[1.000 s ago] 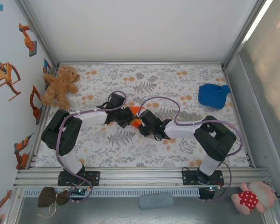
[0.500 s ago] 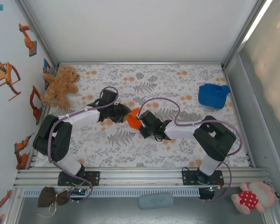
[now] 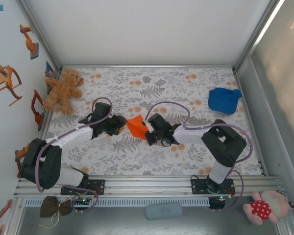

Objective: Fold a paper plane with a square sheet of paper (pick it up from the middle)
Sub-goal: Fourth fold the wing at the center of the table.

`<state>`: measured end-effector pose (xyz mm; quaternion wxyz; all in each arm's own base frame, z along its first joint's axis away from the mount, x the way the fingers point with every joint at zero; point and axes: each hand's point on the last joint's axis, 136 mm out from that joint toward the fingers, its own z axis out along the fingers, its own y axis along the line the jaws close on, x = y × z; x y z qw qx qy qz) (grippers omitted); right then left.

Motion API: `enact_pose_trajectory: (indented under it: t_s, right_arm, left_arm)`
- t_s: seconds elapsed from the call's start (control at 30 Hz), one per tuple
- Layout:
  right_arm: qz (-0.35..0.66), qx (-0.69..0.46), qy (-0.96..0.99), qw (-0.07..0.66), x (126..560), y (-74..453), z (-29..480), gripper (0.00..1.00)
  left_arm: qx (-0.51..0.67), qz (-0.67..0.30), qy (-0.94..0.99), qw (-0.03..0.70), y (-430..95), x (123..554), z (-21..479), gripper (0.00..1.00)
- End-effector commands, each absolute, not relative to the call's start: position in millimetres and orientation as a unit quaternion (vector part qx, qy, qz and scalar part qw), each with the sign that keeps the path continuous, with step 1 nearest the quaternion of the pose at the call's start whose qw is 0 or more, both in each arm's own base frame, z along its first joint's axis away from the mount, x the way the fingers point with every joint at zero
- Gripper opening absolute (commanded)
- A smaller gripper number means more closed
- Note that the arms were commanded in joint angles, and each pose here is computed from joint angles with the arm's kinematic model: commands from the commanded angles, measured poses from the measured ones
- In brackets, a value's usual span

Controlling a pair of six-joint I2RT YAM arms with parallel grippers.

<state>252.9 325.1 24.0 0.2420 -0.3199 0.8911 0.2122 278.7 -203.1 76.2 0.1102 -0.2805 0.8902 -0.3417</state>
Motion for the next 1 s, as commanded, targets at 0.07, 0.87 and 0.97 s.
enact_pose_trajectory:
  t_s: [0.07, 0.87, 0.97]
  right_arm:
    - [0.263, -0.312, 0.894, 0.183, 244.1, 346.0, 24.0, 0.0]
    - [0.239, -0.329, 0.886, 0.222, 264.4, 351.0, 48.3, 0.02]
    - [0.227, -0.343, 0.881, 0.236, 266.9, 349.7, 50.1, 0.09]
  left_arm:
    - [-0.249, -0.364, 0.883, 0.159, -205.6, 272.9, 79.8, 0.38]
    - [-0.224, -0.359, 0.899, 0.113, -235.6, 280.7, 26.0, 0.13]
    - [-0.231, -0.343, 0.905, 0.102, -232.7, 277.9, 15.8, 0.11]
